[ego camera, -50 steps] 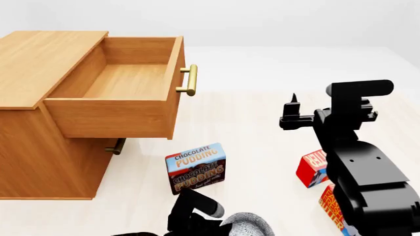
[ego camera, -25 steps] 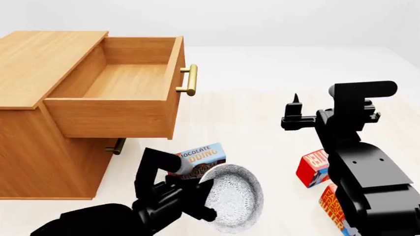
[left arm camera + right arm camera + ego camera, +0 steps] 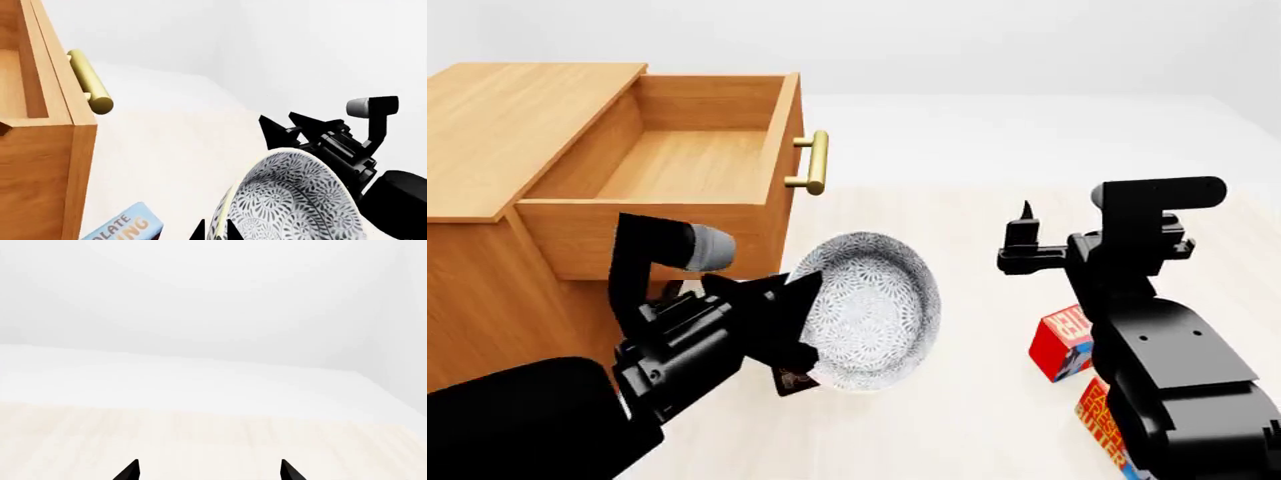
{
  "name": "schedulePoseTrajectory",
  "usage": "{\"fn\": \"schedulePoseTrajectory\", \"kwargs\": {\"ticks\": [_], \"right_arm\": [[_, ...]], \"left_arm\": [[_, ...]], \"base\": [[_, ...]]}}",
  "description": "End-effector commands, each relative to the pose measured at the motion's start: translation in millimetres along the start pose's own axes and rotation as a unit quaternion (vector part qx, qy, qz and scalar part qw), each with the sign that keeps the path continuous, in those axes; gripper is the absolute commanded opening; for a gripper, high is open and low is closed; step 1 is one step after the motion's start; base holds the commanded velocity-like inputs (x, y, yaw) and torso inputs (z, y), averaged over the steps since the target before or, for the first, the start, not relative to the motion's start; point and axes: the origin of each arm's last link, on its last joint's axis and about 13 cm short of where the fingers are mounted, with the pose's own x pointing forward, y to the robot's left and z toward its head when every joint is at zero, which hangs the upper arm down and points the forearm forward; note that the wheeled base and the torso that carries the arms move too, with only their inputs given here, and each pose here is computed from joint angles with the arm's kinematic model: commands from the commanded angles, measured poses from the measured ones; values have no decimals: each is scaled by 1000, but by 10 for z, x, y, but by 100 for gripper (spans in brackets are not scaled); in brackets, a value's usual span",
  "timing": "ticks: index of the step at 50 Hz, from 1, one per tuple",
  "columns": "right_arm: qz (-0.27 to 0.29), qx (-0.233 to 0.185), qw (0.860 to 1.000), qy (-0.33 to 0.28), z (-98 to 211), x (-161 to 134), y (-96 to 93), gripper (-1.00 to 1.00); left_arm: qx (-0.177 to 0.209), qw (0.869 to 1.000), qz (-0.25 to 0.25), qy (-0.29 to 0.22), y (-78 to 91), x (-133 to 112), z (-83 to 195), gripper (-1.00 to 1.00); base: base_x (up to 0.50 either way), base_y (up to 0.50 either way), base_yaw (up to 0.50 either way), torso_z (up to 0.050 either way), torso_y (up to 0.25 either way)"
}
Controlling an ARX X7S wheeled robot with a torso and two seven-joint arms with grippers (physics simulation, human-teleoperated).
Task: Put the bowl in the top drawer of the cabinet.
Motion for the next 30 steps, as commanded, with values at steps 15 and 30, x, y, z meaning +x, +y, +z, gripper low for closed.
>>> {"fn": "schedulePoseTrajectory", "kwargs": {"ticks": [15, 30], "right_arm": [[21, 10, 1000, 7, -133, -40, 54, 100], [29, 15, 999, 17, -277, -38, 71, 100]], "left_arm": [[6, 996, 52, -74, -118, -69, 759, -100], [14, 986, 109, -127, -203, -63, 1436, -100]], "base": [[0, 0, 0, 0, 0], [0, 0, 0, 0, 0]]}}
